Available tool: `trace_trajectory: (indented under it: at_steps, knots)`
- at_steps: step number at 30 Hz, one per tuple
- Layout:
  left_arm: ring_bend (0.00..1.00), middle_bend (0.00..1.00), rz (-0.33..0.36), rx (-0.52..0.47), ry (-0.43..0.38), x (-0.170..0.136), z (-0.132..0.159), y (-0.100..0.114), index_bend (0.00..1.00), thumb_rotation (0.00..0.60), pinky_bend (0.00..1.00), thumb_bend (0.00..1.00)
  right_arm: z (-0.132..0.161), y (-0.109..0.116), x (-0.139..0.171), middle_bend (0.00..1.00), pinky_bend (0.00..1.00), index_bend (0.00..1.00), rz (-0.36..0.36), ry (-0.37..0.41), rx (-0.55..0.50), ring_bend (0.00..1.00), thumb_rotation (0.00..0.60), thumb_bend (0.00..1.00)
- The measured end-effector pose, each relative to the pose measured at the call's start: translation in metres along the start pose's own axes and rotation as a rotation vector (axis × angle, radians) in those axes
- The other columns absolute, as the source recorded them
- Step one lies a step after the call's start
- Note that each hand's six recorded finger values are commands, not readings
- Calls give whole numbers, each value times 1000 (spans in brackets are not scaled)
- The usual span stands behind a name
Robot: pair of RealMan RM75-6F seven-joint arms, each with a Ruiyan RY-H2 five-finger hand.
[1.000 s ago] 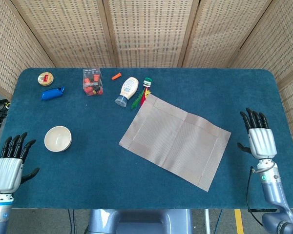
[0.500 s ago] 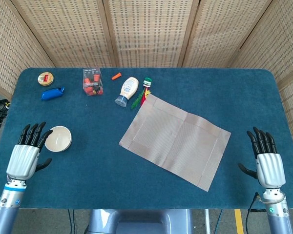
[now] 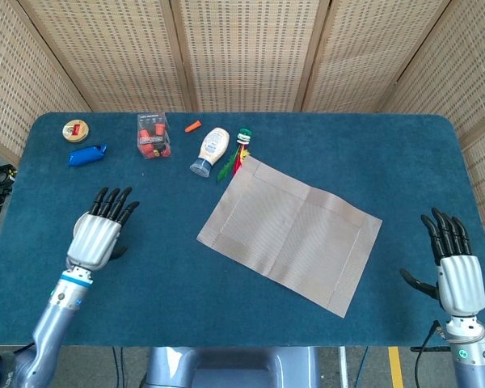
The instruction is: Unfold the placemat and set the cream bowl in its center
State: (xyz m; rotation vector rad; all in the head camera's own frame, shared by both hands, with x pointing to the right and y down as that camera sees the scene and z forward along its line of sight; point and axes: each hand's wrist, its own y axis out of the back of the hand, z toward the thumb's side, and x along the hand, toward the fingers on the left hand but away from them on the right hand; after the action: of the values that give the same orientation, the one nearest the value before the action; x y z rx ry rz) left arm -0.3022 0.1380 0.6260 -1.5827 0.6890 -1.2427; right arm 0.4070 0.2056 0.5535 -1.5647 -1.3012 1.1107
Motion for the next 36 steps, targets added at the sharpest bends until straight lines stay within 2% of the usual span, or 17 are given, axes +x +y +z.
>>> trace_trajectory:
  at_steps: [7, 13, 23, 36]
  knots:
    - [0, 0, -54, 42, -64, 50, 48, -10, 160, 600, 0, 68, -3, 1, -1, 0, 0, 46, 2, -1, -26, 0, 600, 225]
    - [0, 0, -100, 105, -115, 79, 85, -26, 161, 600, 0, 69, -7, 1, -3, 0, 0, 46, 4, -9, -36, 0, 600, 225]
    - [0, 0, -161, 198, -159, 100, 119, -54, 161, 600, 0, 83, -11, 2, -4, 0, 0, 48, 7, -19, -54, 0, 600, 224]
    - [0, 0, -176, 248, -203, 112, 156, -74, 164, 600, 0, 84, -10, 10, -4, 0, 0, 57, -16, -14, -79, 0, 600, 224]
